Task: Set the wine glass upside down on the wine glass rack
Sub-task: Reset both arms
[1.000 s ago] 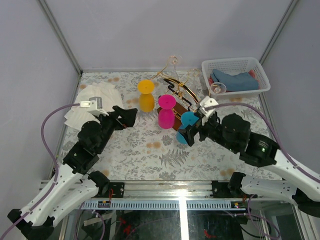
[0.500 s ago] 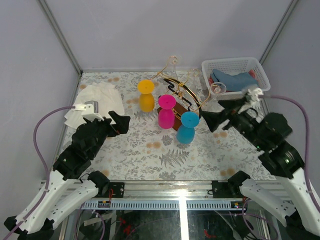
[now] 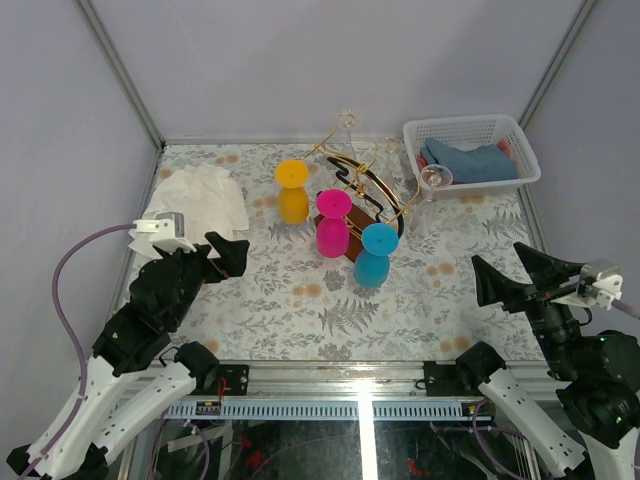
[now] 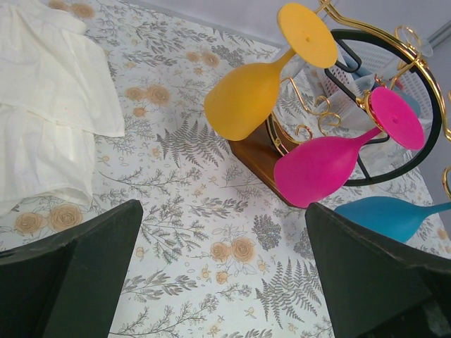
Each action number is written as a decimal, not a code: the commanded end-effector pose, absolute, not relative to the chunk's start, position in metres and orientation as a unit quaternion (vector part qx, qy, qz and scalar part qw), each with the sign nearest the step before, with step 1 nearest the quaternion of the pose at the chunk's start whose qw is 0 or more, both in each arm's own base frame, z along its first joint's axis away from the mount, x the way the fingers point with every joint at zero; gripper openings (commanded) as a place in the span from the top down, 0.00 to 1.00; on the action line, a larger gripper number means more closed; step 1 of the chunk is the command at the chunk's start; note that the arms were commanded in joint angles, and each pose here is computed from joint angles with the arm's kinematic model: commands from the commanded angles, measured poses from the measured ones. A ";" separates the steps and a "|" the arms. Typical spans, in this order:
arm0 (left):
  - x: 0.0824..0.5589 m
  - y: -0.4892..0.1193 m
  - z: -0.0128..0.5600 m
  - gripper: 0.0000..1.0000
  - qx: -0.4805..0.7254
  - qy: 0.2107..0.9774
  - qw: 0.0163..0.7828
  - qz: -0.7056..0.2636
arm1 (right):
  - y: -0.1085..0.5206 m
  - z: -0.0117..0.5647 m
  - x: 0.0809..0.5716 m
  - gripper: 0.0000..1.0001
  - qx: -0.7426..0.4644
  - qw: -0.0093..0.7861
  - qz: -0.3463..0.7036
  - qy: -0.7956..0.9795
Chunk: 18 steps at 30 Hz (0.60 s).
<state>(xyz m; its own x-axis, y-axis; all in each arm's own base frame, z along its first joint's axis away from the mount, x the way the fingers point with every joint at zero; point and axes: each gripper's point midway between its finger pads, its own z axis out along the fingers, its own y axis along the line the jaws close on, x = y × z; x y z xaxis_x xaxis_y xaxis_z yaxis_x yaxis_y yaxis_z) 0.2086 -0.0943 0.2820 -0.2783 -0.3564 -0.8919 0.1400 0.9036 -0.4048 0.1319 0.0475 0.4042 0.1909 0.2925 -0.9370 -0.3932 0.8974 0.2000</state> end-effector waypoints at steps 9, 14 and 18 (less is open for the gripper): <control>0.204 -0.073 0.273 0.00 -0.109 0.757 0.616 -0.188 | 0.027 0.310 0.151 0.01 0.044 0.721 0.173 0.669; 0.203 -0.072 0.271 0.00 -0.109 0.758 0.616 -0.186 | 0.023 0.308 0.151 0.01 0.051 0.722 0.166 0.670; 0.203 -0.071 0.271 0.00 -0.109 0.756 0.617 -0.187 | 0.026 0.302 0.154 0.01 0.048 0.714 0.162 0.679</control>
<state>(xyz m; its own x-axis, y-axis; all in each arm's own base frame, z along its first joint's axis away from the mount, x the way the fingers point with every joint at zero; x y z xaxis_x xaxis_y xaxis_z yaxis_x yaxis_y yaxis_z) 0.2022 -0.0756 0.2693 -0.2397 -0.3842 -0.8916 0.0786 0.9077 -0.4123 0.1520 0.0304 0.2981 0.0079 0.2719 -0.9623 -0.1957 0.9441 0.2652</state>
